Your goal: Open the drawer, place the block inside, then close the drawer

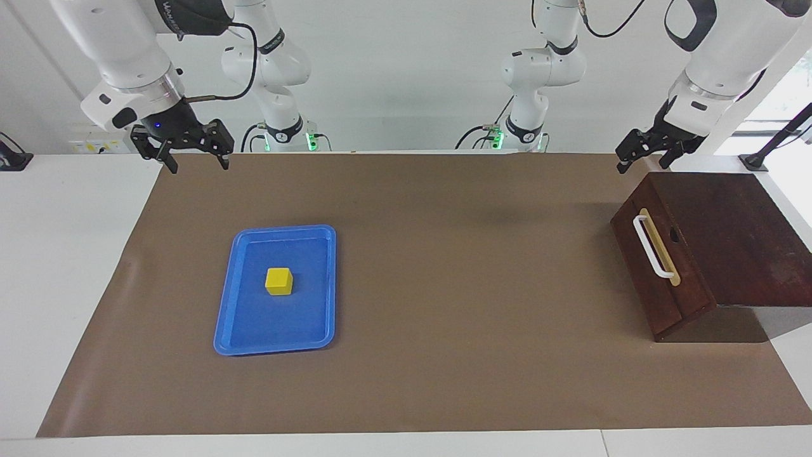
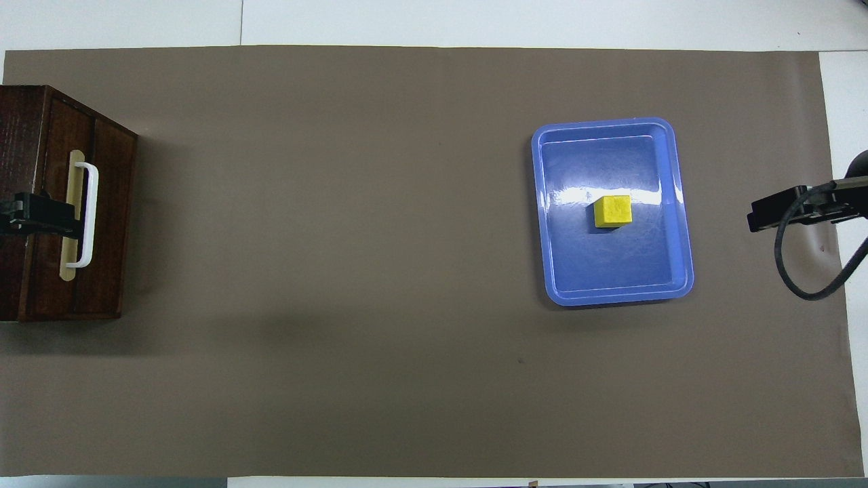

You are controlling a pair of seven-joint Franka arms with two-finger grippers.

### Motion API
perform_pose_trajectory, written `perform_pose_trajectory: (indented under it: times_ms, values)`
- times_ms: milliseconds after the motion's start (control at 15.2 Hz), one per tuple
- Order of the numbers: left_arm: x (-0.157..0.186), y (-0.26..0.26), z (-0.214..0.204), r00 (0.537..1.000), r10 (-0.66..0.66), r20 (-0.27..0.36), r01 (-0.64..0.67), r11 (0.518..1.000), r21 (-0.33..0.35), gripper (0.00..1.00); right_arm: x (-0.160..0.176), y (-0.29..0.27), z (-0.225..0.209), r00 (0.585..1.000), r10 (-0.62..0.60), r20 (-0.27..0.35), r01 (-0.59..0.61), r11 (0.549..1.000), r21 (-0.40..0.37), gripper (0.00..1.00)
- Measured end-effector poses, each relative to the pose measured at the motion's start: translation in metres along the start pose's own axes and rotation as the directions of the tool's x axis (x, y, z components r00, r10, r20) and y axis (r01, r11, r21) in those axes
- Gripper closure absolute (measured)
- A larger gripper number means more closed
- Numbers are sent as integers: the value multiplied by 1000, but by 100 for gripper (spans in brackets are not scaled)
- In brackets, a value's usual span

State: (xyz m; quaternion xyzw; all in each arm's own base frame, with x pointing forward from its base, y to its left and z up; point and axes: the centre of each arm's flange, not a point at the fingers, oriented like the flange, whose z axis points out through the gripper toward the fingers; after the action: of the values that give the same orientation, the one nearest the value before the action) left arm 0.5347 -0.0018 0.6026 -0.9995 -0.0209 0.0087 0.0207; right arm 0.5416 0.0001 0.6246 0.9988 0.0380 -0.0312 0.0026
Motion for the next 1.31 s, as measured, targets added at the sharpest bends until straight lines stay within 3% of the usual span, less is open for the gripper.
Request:
perform_pose_trajectory:
  times_ms: [197, 394, 656, 853, 1116, 1312]
  values:
    - [14, 0, 35, 998, 17, -52, -15, 999, 47, 0, 2, 0, 2, 1000, 0, -16, 0, 1000, -1, 0]
    - [34, 8, 77, 996, 70, -59, -62, 990, 126, 0, 6, -2, 20, 1000, -3, -25, 3, 1000, -3, 0]
    - [62, 47, 137, 992, 109, -67, -93, 976, 198, 0, 8, -11, 68, 1000, 20, -18, -20, 1000, -1, 0]
    - [69, 43, 176, 983, 158, -97, -130, 961, 246, 0, 27, -27, 115, 997, 81, -18, -81, 997, 4, 0]
    - [67, 30, 187, 984, 152, -96, -124, 959, 256, 0, 64, -54, 197, 990, 131, -44, -130, 991, 19, 0]
    - [69, 16, 186, 983, 149, -105, -118, 959, 257, 0, 70, -55, 237, 989, 138, -56, -137, 990, 28, 0]
